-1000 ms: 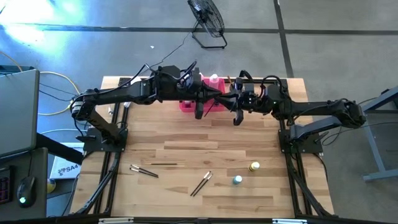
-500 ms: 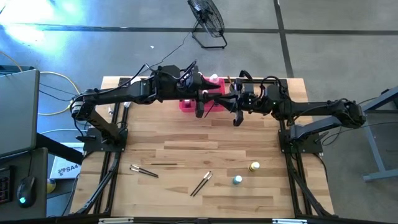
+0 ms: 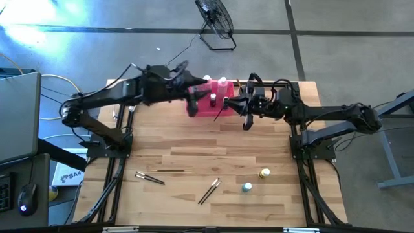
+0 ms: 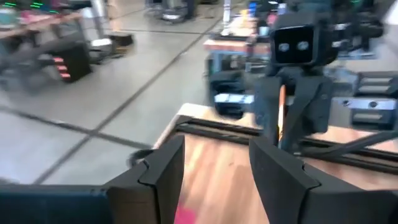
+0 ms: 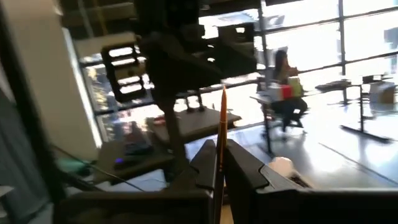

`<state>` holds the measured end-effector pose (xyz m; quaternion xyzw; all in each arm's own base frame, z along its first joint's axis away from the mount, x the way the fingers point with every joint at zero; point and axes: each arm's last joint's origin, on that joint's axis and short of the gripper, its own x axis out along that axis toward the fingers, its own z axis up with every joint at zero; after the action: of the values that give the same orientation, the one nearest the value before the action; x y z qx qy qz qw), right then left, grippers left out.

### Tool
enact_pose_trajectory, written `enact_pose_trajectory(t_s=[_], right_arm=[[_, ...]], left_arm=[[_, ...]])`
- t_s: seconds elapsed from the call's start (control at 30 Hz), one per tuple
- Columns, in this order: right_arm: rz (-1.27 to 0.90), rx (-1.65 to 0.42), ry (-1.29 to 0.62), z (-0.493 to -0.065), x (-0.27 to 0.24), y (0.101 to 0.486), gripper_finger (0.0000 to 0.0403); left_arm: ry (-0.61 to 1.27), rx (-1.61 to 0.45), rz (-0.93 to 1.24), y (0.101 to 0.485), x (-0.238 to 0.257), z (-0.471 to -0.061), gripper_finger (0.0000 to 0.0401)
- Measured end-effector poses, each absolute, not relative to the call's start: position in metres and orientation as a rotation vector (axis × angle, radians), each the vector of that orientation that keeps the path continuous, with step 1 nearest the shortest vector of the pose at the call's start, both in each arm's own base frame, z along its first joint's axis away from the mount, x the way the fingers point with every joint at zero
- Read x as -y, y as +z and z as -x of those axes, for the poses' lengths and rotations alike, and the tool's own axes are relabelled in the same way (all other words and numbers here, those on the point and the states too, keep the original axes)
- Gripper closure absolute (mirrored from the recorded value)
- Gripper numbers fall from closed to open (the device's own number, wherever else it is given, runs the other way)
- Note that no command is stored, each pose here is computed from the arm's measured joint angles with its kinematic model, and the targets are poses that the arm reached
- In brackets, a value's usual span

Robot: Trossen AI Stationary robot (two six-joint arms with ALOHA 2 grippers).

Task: Pick & Place Paint Supplies
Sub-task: Put the orange paintbrush into the white cup

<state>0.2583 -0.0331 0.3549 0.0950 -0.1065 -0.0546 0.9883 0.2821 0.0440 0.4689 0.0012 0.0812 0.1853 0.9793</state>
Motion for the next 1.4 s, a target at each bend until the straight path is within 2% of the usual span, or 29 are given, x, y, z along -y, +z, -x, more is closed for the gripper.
enact_pose_trajectory(t_s=[0.23,0.4,0.63,0.83,1.1,1.4], right_arm=[[-0.128,0.119,-0.335,-0.235,0.036,0.358,0.0397],[-0.107,0.084,-0.519,-0.216,0.045,0.361,0.0397],[-0.18,0.0,-0.619,-0.203,0.08,0.352,0.0397],[-0.247,-0.029,-0.676,-0.196,0.11,0.325,0.0397],[-0.236,-0.058,-0.865,-0.181,0.132,0.28,0.0398],[-0.237,-0.014,-0.945,-0.182,0.148,0.251,0.0398]], left_arm=[[0.415,-0.046,0.0,0.454,-0.04,-0.242,0.0224],[0.415,0.046,-0.01,0.419,-0.036,-0.214,0.0224],[0.411,0.139,0.047,0.371,-0.031,-0.176,0.0224],[0.389,0.192,0.137,0.355,-0.027,-0.149,0.0224],[0.37,0.21,0.145,0.351,-0.026,-0.14,0.0224],[0.372,0.186,0.144,0.349,-0.026,-0.145,0.0224]])
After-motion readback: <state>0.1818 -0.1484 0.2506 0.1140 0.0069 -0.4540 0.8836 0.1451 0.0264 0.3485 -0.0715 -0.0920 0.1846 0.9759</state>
